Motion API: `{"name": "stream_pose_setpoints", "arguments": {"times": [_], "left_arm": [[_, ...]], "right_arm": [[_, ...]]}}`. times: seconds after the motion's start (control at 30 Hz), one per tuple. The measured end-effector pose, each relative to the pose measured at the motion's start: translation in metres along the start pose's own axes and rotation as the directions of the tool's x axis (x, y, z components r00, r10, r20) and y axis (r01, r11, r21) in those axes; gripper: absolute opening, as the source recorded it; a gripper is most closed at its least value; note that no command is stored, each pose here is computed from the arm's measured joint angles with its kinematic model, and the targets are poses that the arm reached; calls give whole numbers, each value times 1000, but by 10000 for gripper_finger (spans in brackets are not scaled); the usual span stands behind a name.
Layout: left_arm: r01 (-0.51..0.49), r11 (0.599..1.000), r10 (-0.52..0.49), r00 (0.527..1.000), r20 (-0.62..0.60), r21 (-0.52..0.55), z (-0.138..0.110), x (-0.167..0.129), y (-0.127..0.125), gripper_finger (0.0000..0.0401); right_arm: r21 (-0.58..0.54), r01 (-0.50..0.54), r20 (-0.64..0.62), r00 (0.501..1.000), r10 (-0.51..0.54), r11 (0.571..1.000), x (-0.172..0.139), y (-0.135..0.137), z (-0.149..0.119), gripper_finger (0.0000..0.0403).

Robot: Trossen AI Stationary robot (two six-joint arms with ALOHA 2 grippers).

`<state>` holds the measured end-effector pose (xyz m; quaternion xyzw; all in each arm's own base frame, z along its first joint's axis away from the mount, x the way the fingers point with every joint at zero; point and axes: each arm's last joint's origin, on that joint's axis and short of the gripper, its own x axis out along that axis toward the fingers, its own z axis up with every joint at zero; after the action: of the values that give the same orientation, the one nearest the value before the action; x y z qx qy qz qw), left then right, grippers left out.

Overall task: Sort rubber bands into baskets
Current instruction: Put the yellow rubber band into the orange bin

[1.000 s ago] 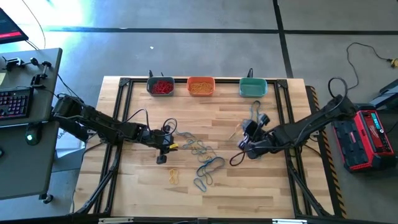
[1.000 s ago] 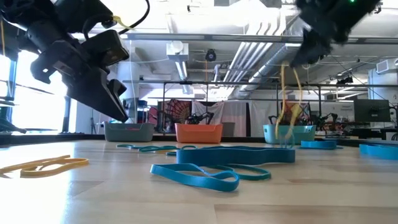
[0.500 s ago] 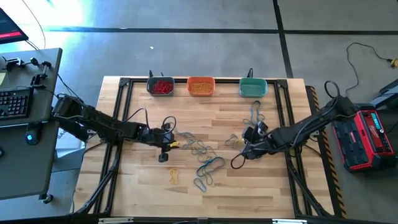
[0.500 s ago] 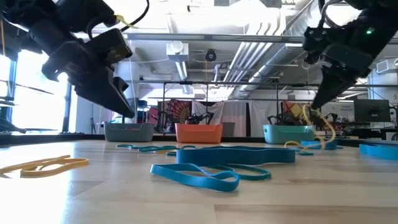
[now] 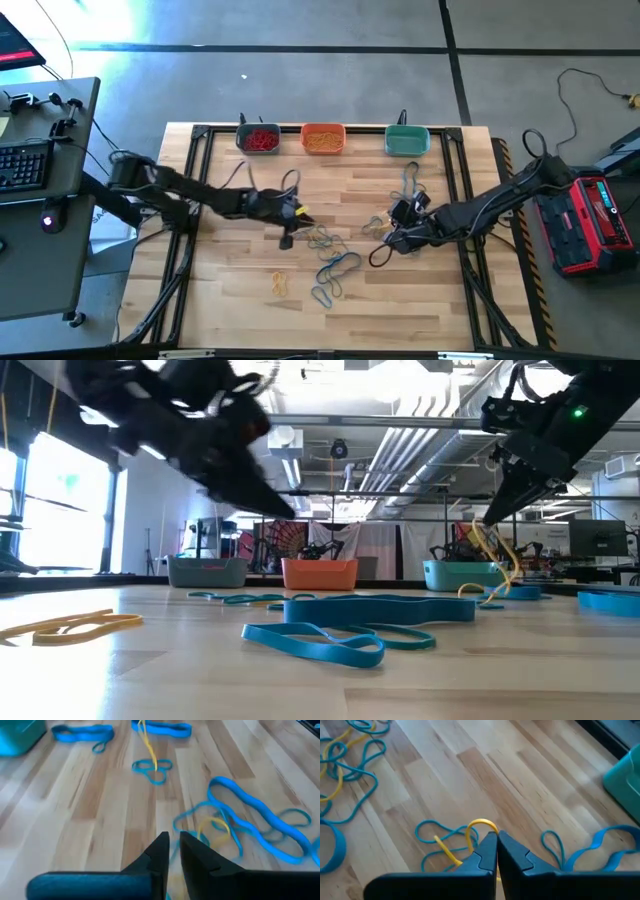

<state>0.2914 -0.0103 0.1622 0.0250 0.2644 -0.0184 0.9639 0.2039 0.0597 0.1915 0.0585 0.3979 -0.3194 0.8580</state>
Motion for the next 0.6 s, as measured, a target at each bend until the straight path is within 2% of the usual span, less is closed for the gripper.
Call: {"name": "stream_pose_setpoints", "arguments": {"times": [0.3, 0.6], "left_arm": [[53, 992, -54, 998, 7, 118, 30, 62, 17, 13], [141, 984, -143, 990, 8, 110, 42, 106, 31, 12]], "right_arm": [[-15, -16, 17, 1000, 16, 1000, 1, 2, 3, 0], [-4, -25, 29, 999, 25, 1000, 1, 3, 4, 0]]}}
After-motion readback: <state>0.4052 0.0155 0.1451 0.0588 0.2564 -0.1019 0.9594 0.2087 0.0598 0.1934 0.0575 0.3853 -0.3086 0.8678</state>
